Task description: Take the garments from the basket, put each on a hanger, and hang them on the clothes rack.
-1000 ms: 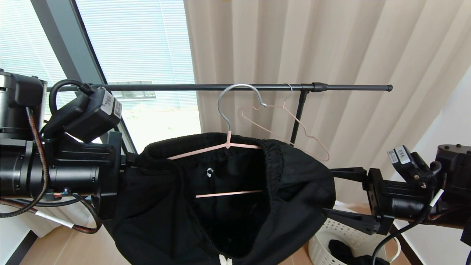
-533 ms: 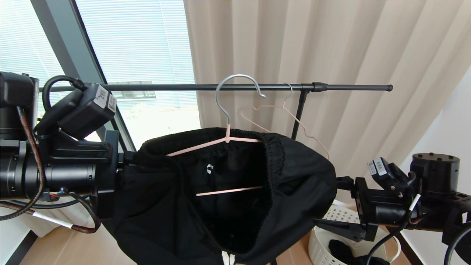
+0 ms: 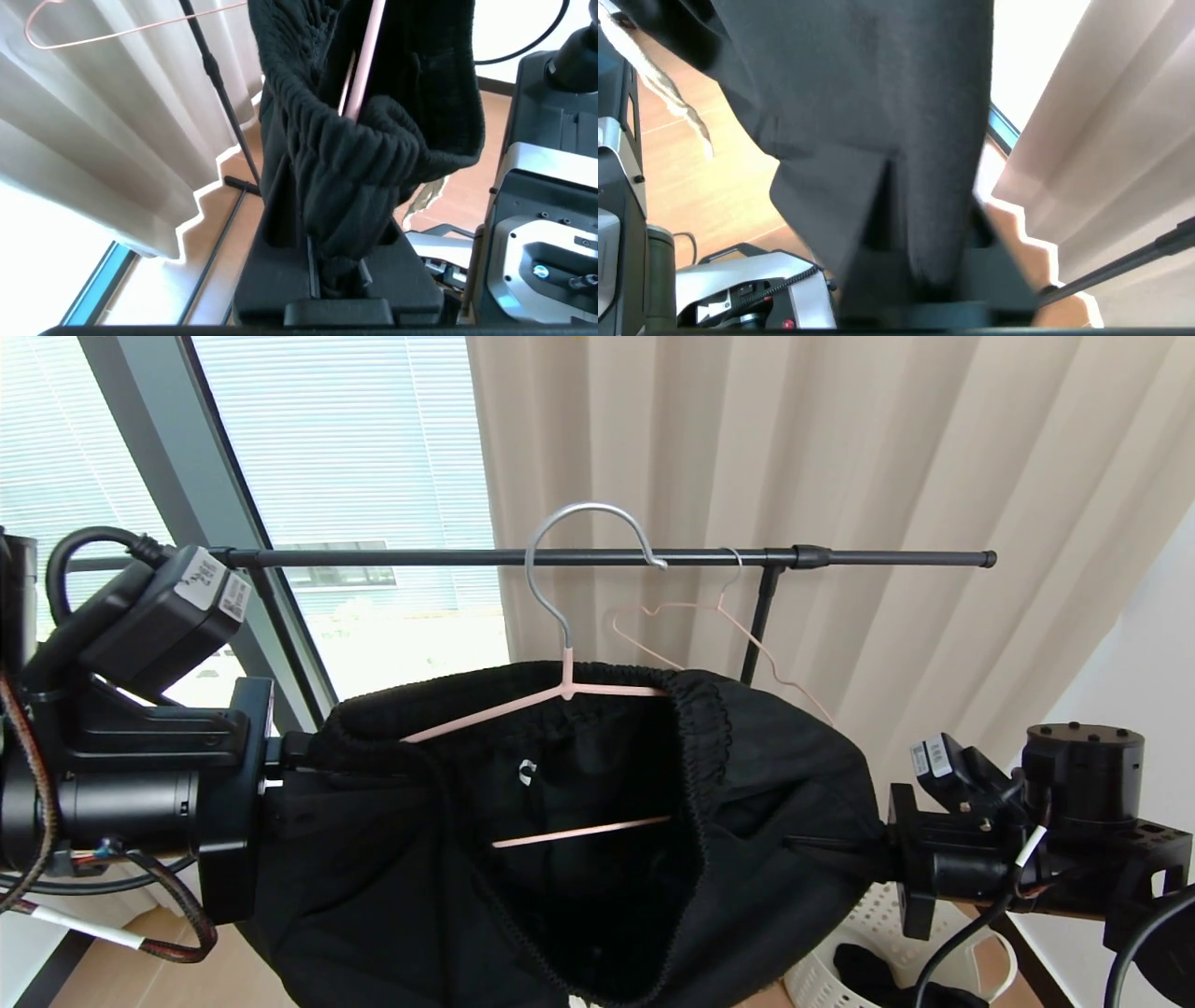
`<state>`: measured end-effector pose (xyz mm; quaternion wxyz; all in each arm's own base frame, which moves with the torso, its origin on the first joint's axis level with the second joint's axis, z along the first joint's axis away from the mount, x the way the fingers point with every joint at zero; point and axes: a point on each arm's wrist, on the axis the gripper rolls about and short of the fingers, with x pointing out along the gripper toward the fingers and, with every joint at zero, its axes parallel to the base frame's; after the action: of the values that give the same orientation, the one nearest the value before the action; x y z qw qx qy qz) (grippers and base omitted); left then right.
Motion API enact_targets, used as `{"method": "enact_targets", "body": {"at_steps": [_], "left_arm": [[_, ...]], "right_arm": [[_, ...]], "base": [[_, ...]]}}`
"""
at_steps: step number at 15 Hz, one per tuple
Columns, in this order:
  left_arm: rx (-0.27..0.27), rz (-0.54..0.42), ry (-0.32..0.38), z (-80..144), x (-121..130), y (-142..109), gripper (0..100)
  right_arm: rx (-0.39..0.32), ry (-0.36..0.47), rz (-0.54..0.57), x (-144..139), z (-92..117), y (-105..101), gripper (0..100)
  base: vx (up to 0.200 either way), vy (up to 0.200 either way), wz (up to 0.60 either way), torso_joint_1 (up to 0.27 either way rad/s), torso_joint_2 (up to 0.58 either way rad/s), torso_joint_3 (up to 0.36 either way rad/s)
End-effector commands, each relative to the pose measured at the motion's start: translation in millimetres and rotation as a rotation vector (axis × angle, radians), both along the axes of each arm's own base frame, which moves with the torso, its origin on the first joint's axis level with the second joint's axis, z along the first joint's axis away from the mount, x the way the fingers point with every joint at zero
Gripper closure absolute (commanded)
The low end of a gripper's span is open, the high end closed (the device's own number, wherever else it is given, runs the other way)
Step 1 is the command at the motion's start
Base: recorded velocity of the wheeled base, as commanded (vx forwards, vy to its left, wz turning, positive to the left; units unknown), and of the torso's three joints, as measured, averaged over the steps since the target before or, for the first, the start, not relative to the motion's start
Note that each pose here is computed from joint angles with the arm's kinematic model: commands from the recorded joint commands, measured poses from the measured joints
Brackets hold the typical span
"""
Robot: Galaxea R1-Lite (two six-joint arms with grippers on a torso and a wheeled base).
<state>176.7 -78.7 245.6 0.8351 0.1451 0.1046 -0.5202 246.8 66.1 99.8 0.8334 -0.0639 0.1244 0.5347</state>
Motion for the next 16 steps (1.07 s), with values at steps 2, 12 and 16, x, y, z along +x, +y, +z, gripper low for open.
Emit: {"method": "enact_targets", "body": {"at_steps": [2,12,16], "left_arm": [[-0.008,0.011,-0.003,1.7,-4.3,2.7,100],[-0.019,0.049,-0.014,3.7,-11.9,12.0,100],[-0.028,0.057,0.005,3.3,-11.8,12.3,100]], "right_arm": [[0.005,-0.023,-0.023,-6.7,7.0,-7.7,100],[0.013,-0.056,-0.099,-20.9,17.2,-29.5,100],[0.008,-0.048,-0.106,-24.8,15.4,-29.6,100]], "base": [[0.0,0.0,0.0,0.0,0.0,0.0],[0.0,0.0,0.0,0.0,0.0,0.0],[0.0,0.0,0.0,0.0,0.0,0.0]]}}
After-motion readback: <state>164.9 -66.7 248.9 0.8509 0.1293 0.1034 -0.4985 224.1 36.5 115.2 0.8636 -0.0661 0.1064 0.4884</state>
